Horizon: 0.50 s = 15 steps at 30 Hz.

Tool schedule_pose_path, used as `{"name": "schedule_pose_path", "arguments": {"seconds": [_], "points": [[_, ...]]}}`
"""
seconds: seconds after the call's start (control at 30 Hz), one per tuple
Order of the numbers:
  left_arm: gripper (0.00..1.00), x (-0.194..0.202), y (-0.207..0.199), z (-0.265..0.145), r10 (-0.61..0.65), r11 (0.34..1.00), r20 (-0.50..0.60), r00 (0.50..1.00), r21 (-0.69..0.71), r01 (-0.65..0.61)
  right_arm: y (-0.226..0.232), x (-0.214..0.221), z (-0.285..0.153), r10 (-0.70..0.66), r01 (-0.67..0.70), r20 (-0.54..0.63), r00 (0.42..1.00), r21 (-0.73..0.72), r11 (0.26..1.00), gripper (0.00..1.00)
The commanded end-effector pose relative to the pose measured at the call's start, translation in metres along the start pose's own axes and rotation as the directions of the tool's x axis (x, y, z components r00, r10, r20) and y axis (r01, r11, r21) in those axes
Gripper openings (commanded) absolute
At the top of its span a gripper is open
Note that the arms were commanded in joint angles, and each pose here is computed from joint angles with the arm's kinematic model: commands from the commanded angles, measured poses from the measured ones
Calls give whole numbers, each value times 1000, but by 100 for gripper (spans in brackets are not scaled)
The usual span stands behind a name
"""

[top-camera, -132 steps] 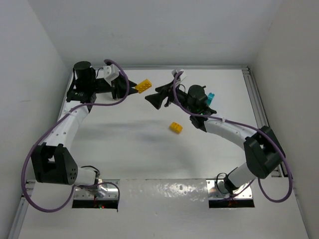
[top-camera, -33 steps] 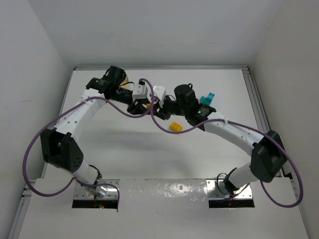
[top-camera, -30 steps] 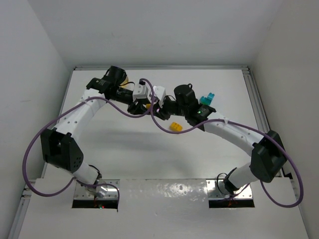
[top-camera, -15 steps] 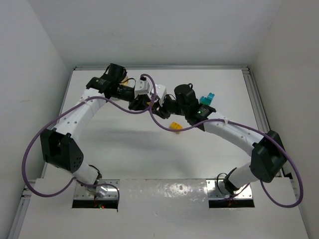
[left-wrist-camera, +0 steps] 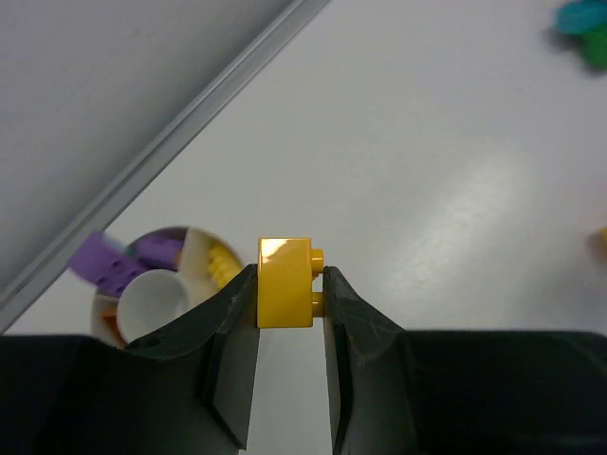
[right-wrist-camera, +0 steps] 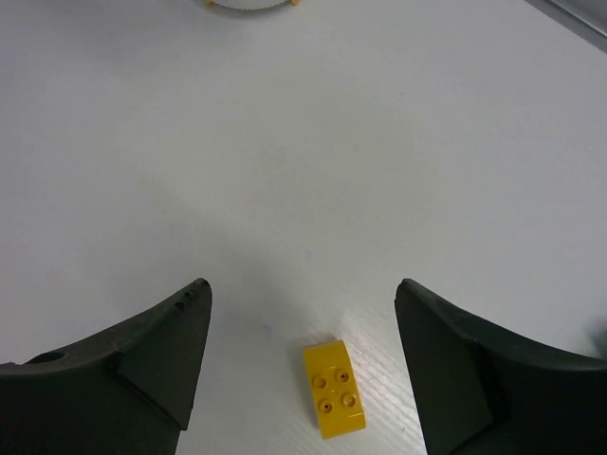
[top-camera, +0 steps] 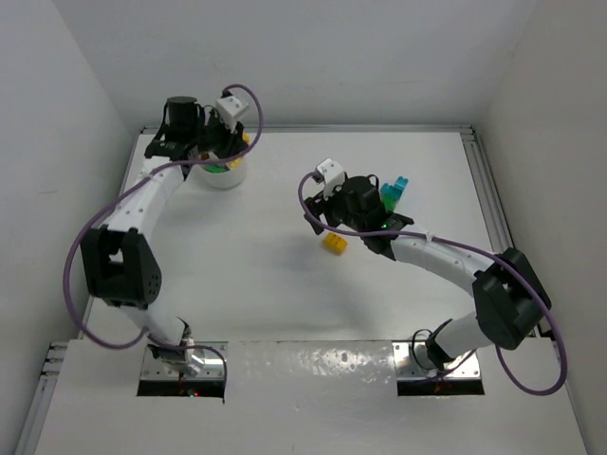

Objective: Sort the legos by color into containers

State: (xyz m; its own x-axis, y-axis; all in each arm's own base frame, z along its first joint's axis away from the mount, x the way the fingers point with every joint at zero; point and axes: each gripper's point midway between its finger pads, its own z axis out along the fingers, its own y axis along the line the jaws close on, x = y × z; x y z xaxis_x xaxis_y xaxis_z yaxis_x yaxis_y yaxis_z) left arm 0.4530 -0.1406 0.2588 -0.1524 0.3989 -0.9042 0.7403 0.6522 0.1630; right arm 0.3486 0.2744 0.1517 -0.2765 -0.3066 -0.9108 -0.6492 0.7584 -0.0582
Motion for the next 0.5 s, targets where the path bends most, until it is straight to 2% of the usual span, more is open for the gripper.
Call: {"name": "schedule_pose_path", "arguments": {"seconds": [0.0, 0.1, 0.3, 0.47], "points": [[0, 34, 89, 11, -96, 973, -37, 995, -213, 86, -1, -36, -11, 55, -57, 122, 991, 15, 998, 77], [0, 49, 110, 26, -100, 970, -49, 994, -228, 87, 3, -31, -12, 67, -67, 116, 991, -2, 998, 77], [0, 51, 131, 48, -96, 959, 9, 995, -268, 95, 3, -31, -15, 75, -75, 112, 991, -3, 997, 77], [0, 48, 132, 56, -124, 959, 45, 991, -250, 131, 3, -26, -18, 70, -71, 93, 993, 1, 997, 77]]}}
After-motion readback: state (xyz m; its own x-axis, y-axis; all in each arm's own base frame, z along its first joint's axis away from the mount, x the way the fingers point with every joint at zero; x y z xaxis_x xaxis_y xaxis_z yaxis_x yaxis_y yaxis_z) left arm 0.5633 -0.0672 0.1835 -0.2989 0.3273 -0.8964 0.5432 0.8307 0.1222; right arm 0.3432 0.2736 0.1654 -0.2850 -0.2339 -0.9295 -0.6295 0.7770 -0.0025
